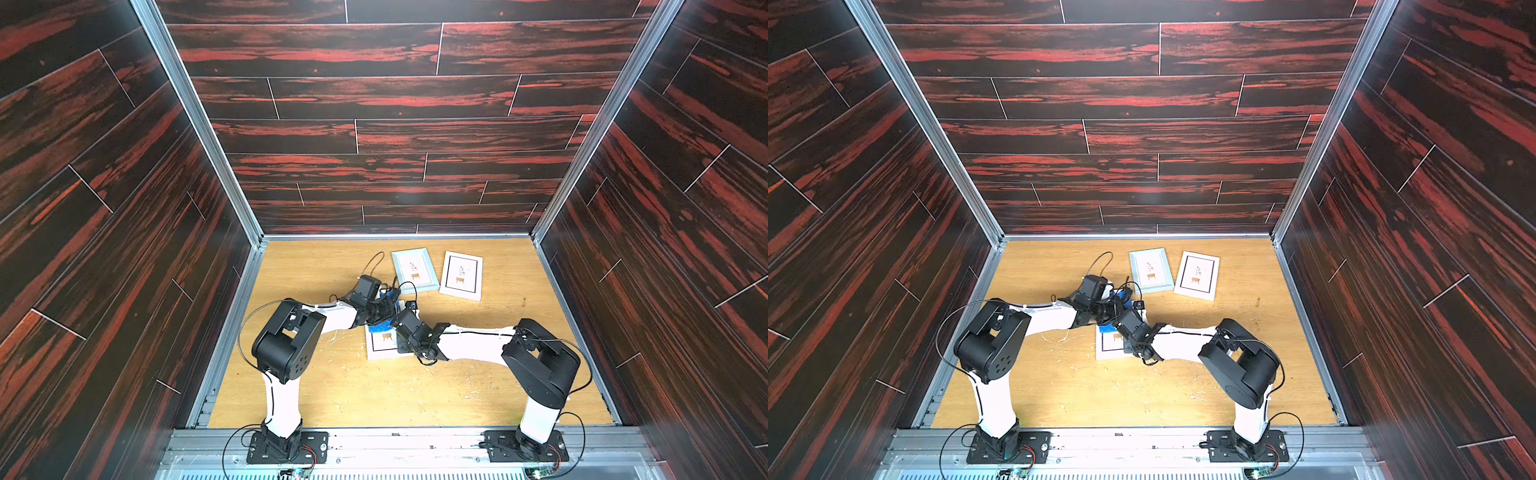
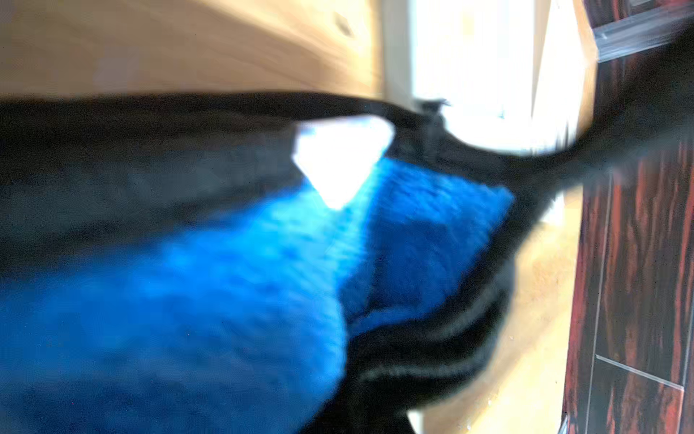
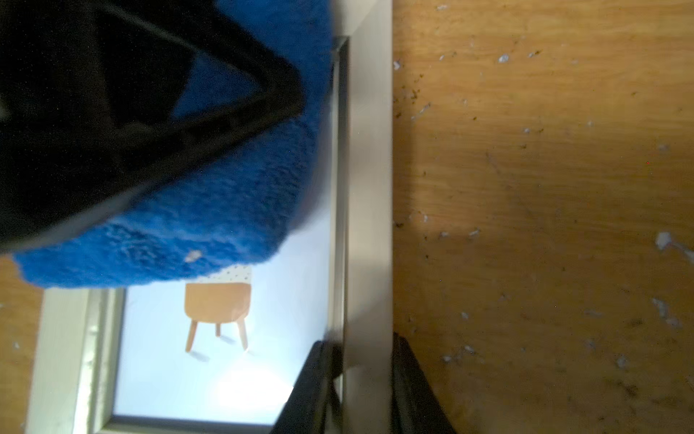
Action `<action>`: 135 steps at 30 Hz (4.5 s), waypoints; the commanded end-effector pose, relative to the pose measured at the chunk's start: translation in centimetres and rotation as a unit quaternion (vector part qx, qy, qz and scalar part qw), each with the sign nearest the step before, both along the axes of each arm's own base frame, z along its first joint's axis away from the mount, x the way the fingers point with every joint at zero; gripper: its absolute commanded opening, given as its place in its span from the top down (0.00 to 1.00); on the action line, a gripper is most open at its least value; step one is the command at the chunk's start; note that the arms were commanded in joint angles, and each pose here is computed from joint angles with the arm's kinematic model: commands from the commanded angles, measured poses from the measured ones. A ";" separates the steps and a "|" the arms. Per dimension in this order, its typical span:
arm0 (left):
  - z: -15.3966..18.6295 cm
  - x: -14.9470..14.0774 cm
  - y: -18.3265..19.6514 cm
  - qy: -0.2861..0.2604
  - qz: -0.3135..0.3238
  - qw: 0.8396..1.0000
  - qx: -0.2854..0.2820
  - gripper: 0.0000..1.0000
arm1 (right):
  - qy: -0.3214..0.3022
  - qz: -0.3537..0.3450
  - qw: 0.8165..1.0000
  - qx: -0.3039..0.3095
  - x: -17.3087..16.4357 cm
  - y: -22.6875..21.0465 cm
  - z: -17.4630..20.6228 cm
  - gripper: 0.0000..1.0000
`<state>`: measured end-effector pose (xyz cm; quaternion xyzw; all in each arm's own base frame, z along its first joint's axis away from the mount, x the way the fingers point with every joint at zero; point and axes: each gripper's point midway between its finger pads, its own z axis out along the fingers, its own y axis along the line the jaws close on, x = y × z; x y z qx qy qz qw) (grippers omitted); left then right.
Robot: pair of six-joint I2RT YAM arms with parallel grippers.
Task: Wipe the picture frame with a cloth
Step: Wipe the dirt from the picture frame.
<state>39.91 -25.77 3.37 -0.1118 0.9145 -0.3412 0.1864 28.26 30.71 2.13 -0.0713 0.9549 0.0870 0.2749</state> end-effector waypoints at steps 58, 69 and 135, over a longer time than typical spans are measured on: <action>0.2 -12.0 0.1 0.112 -0.002 0.994 0.015 1.00 | 0.016 -0.008 0.999 -0.046 -0.4 -1.7 -0.7 0.99; 0.2 -10.6 3.7 0.098 0.042 0.994 0.012 1.00 | 0.014 -0.008 0.998 -0.058 -0.3 -1.9 -0.7 0.99; 0.5 -1.4 -3.7 0.001 -0.019 0.999 0.045 1.00 | 0.015 -0.009 0.999 -0.048 -0.6 -1.9 -0.5 0.99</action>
